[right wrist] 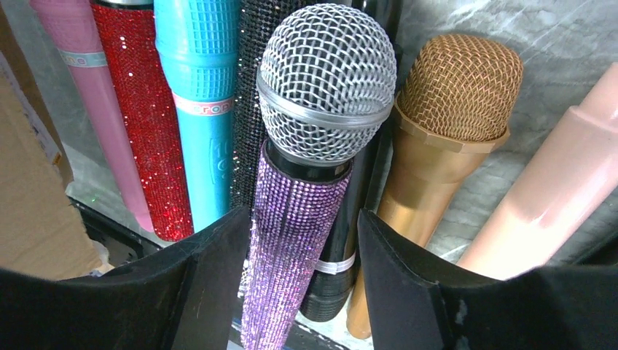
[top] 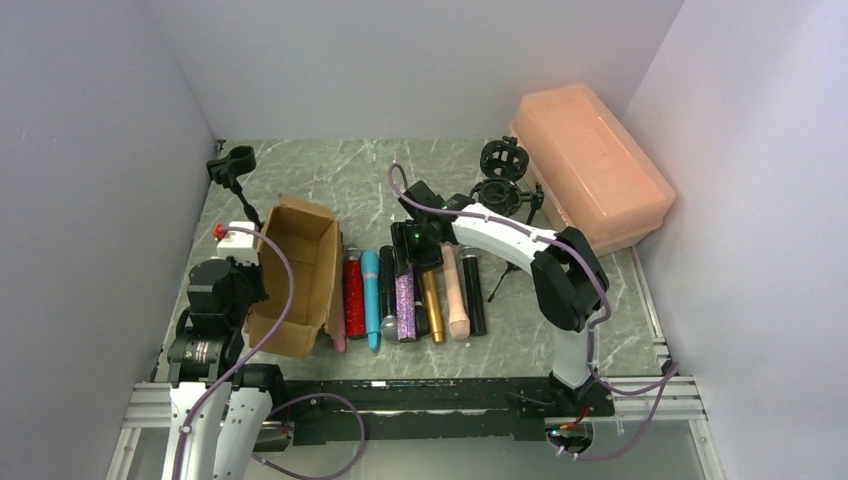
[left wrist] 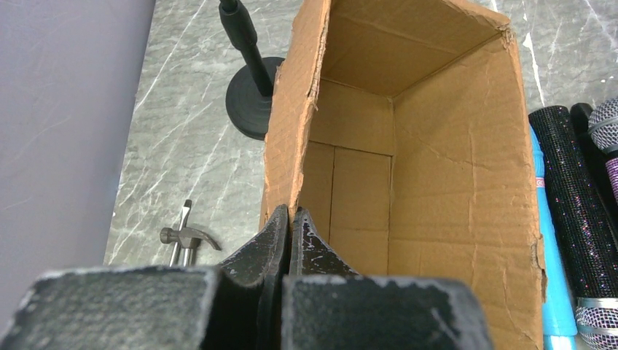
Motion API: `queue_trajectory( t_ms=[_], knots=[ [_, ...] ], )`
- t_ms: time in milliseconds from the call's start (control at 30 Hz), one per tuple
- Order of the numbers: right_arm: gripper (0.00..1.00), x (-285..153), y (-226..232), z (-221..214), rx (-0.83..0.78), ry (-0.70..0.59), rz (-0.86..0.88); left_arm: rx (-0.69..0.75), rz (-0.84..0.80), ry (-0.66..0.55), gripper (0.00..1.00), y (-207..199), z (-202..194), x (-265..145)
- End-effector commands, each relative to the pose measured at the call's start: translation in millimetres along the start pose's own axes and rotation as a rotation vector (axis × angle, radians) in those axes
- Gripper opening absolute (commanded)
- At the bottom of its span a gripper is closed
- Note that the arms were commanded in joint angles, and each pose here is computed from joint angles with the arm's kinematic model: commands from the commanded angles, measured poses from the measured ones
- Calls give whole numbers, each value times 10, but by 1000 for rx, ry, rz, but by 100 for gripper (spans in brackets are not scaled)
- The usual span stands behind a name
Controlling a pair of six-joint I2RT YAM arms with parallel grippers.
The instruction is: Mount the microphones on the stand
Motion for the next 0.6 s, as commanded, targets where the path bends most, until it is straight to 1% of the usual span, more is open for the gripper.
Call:
queue_trajectory(
  t_ms=[0, 133, 267, 567],
  knots=[
    [60, -59, 192, 125, -40, -56, 5, -23, -1, -45, 0, -13, 105, 40],
    [61, 66, 296, 86, -69, -34, -15, -24, 17, -43, 0, 10, 138, 14],
    [61, 137, 317, 78, -61, -27, -14, -20, 25, -44, 0, 20, 127, 9],
    [58, 39, 346, 133, -45, -78, -19, -16, 26, -42, 0, 19, 104, 30]
  ],
)
Point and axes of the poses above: each gripper's point midway between its finger pads, its own x axis out along the fingers, its own y axis along the line the jaws close on, z = x × y, the point moved 7 cm from there along -x, back along the fingers, and after that the axes turned 1 degree about -x, right-handed, at the moved point
